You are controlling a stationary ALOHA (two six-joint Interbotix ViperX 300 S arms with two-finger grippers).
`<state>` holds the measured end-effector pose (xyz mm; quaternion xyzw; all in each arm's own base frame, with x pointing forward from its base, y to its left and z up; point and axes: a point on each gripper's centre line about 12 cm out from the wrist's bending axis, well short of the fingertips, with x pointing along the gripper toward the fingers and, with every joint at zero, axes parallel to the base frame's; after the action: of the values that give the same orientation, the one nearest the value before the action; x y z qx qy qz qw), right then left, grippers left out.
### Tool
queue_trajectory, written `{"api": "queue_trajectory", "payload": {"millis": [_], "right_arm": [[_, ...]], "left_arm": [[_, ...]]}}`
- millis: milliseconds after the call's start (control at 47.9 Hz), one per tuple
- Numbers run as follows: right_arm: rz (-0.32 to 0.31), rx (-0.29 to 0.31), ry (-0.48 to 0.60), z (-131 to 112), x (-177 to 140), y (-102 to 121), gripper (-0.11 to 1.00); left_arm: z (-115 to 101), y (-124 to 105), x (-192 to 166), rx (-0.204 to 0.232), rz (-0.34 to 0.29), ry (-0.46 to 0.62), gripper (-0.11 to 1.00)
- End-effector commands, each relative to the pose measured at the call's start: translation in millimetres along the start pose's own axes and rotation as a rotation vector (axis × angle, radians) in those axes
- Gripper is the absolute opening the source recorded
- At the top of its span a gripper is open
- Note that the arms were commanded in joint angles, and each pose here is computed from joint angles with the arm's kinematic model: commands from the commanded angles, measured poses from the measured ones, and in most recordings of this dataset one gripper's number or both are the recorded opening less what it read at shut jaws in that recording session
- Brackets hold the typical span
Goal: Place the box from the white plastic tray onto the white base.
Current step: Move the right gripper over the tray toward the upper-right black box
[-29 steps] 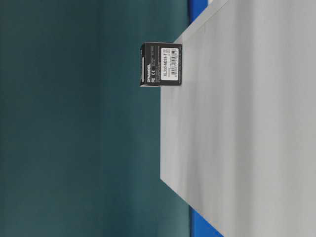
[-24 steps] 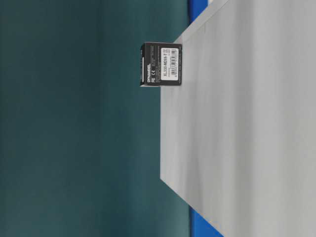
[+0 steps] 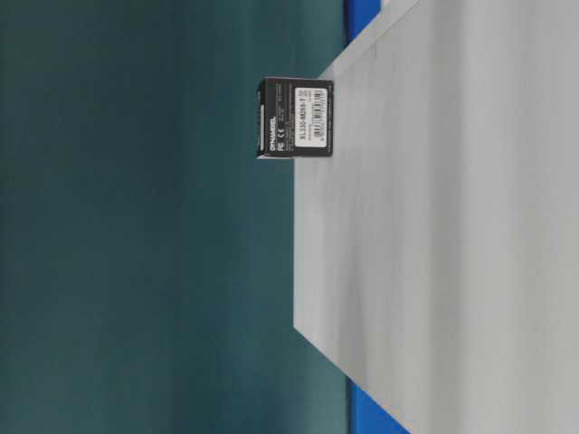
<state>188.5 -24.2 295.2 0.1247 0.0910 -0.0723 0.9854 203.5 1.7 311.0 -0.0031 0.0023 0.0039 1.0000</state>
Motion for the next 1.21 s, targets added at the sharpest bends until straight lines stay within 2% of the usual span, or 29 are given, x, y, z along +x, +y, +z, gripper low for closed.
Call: {"api": "queue_trajectory", "payload": {"millis": [0, 167, 355, 501, 668, 793, 1043, 1189], "right_arm": [[-0.057, 0.025, 0.099, 10.2, -4.6, -5.2, -0.02], [-0.134, 0.031, 0.272, 17.7, -17.2, -11.2, -0.02], [-0.226, 0.028, 0.446, 19.0, -34.7, -19.3, -0.02], [-0.259, 0.039, 0.53, 26.0, -44.0, -19.6, -0.02], [-0.322, -0.027, 0.7, 21.9, -52.7, -28.1, -0.02], [-0.325, -0.097, 0.774, 18.0, -49.1, -35.2, -0.02], [-0.287, -0.258, 0.943, 5.9, -27.9, -59.5, -0.02], [-0.245, -0.284, 1.025, -2.1, -12.1, -70.8, -0.02]], "left_arm": [[7.7, 0.6, 2.6, 0.0, 0.003, -0.006, -0.07], [12.2, 0.6, 3.0, -0.002, 0.003, -0.002, -0.07], [7.8, 0.8, 3.6, -0.002, 0.005, 0.072, -0.07], [9.9, 0.8, 3.4, -0.005, 0.006, 0.095, -0.07], [4.9, 0.6, 3.8, -0.043, 0.008, 0.133, -0.07], [2.5, 0.6, 4.1, -0.069, 0.01, 0.152, -0.07], [-3.4, 1.0, 8.6, -0.074, 0.014, 0.179, -0.07], [-4.4, 0.7, 12.3, -0.077, 0.013, 0.188, -0.07]]}}
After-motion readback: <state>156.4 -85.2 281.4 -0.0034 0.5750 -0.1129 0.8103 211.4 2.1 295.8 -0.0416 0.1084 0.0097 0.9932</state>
